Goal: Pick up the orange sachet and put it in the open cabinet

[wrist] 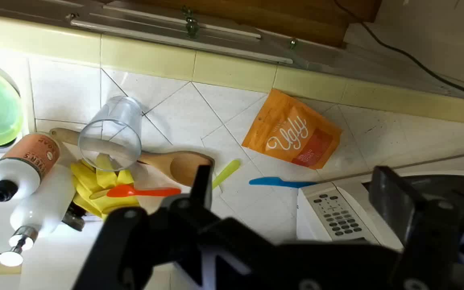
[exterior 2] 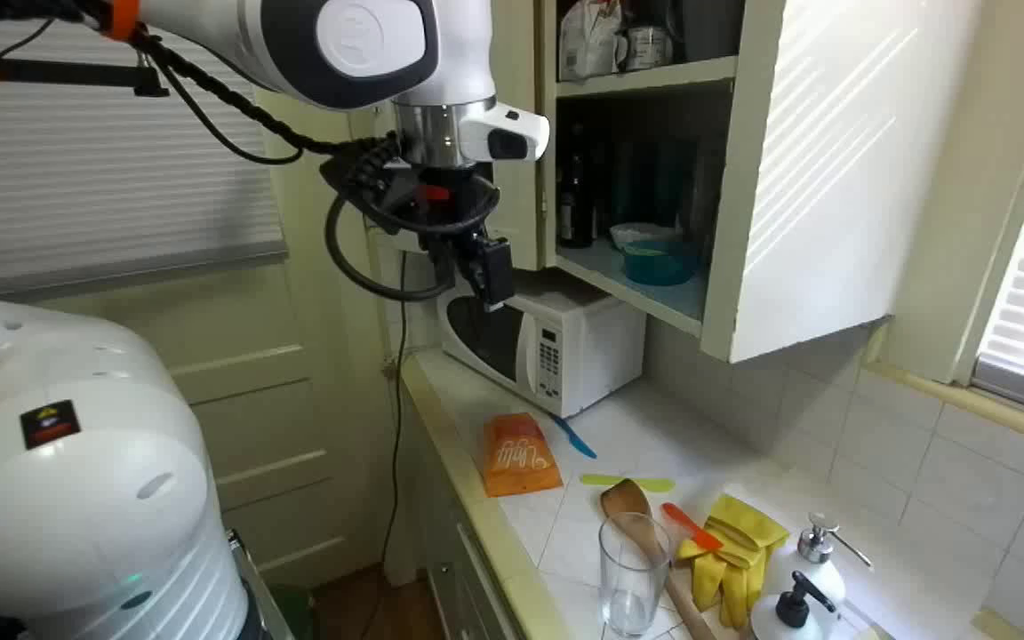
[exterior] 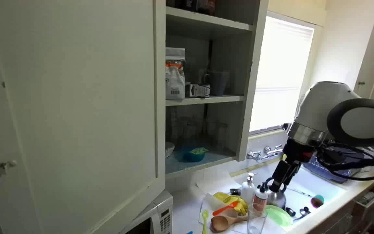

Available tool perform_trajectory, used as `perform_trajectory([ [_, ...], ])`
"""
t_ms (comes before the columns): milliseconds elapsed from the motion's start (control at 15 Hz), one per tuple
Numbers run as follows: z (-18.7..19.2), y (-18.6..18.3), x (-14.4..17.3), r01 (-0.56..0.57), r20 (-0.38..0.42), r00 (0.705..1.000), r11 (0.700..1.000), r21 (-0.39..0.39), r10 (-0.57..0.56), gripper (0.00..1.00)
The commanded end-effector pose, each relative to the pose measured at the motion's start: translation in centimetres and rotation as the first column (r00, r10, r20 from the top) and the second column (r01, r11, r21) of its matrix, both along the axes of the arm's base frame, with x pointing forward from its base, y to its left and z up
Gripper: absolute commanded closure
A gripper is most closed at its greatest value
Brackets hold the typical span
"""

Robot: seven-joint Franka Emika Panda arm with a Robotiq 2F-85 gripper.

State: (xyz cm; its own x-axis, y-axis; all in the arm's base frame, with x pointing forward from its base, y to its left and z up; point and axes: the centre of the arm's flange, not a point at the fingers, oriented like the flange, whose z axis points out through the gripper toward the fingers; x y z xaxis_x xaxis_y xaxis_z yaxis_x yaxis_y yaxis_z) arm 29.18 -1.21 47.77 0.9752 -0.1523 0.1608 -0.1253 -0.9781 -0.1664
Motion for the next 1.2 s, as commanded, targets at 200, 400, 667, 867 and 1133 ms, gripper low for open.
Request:
perform_trajectory([
  [200, -1.4, 0.1, -0.2, -0.001, -0.032, 0.999, 1.0, 0.001, 0.001, 0.0],
  [400, -1.5, 0.1, -0.1, -0.001, -0.035, 0.999, 1.0, 0.001, 0.001, 0.0],
  [667, -3.8, -0.1, 4.4, -0.083, -0.041, 0.995, 0.99, 0.114, 0.089, 0.0],
  [867, -8.2, -0.3, 8.6, -0.084, -0.011, 0.996, 0.991, 0.102, 0.085, 0.0],
  [1133, -14.8, 0.7, 12.2, -0.137, -0.101, 0.984, 0.985, 0.104, 0.147, 0.0],
])
